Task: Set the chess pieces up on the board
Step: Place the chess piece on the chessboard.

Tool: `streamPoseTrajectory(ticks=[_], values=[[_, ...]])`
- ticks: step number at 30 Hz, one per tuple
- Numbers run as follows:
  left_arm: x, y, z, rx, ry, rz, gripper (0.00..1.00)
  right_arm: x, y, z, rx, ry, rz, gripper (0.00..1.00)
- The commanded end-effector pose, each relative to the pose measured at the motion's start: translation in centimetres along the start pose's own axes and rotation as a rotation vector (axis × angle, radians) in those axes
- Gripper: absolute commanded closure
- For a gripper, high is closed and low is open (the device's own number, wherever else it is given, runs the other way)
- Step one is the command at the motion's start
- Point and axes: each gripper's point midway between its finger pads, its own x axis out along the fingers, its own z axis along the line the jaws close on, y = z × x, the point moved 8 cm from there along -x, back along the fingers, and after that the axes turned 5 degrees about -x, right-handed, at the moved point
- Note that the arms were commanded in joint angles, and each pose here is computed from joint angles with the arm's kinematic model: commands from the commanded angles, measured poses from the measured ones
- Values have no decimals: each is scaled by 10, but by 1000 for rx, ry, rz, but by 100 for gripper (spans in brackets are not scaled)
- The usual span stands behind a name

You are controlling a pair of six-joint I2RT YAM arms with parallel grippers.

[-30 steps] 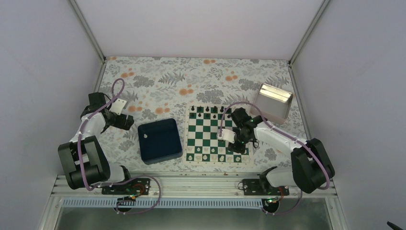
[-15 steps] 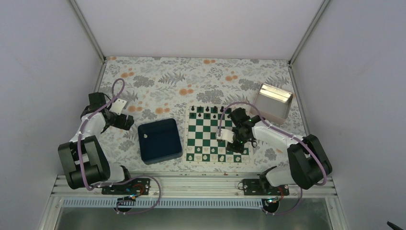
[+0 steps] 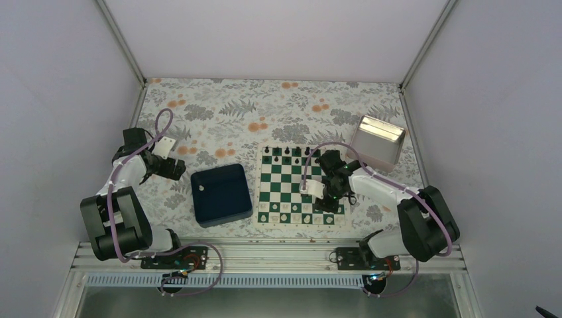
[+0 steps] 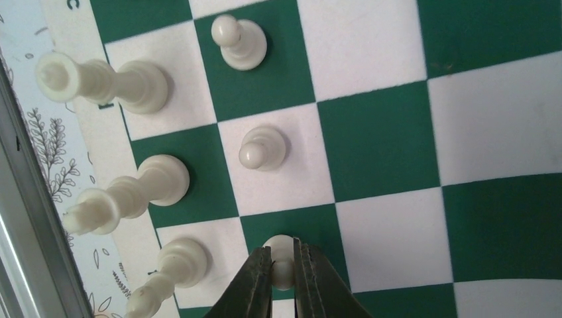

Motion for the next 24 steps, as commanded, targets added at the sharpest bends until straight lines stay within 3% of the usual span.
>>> streamPoseTrajectory(ticks=[1,9,16,24], values=[[1,0,-2,4,7,-5,0,6,9,3,13,-11,29,90],[0,0,-2,2,4,-6,0,8,10,2,12,5,28,84],[-1,0,-2,2,3,-7,0,1,4,-2,2,37,6,87],[-1,0,-2,4,4,-8,0,-6,0,-4,1,38,-2,83]])
